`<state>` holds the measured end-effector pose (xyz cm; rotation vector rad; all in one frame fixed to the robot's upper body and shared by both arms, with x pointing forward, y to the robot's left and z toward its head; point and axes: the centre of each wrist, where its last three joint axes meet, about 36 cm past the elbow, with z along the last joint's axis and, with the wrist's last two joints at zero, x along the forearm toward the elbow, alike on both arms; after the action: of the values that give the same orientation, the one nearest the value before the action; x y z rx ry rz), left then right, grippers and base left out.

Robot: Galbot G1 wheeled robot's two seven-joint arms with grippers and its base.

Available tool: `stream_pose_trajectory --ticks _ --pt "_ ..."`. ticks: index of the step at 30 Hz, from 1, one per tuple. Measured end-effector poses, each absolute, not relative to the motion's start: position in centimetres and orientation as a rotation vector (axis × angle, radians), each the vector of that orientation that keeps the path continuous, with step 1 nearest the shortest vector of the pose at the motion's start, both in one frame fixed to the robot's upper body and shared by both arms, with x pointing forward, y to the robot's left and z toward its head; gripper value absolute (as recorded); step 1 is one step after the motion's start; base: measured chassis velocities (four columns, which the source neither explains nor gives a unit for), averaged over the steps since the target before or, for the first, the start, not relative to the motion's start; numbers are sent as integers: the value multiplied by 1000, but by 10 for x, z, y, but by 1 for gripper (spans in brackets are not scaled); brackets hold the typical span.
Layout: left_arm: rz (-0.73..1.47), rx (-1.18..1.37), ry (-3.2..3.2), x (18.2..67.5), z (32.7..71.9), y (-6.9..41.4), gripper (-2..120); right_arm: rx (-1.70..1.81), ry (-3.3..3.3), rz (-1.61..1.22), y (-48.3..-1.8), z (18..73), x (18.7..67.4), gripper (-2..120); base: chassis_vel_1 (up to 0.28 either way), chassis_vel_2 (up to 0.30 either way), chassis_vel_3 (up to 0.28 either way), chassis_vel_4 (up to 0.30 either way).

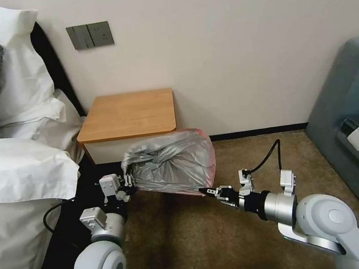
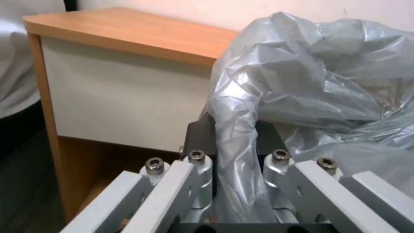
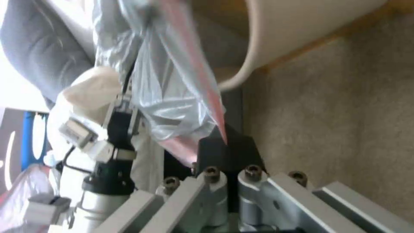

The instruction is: Pick up the garbage bag from the table and place it over the trash can.

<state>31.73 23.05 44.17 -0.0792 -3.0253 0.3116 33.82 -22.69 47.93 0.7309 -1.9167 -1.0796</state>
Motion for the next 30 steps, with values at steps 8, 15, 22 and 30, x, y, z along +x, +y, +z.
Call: stream_pose_trajectory --ticks 8,15,22,30 --pt "339 -78 -3011 317 442 229 11 733 -1914 -1037 -215 466 340 0 0 0 0 0" --pt "363 -80 -3003 317 445 230 11 713 -1919 -1044 -219 450 347 0 0 0 0 0" --pt "396 -91 -2991 315 447 229 11 731 -1957 -1037 -223 429 355 0 0 0 0 0" --pt "431 -106 -2972 313 449 226 11 794 -2043 -962 -210 418 363 0 0 0 0 0"
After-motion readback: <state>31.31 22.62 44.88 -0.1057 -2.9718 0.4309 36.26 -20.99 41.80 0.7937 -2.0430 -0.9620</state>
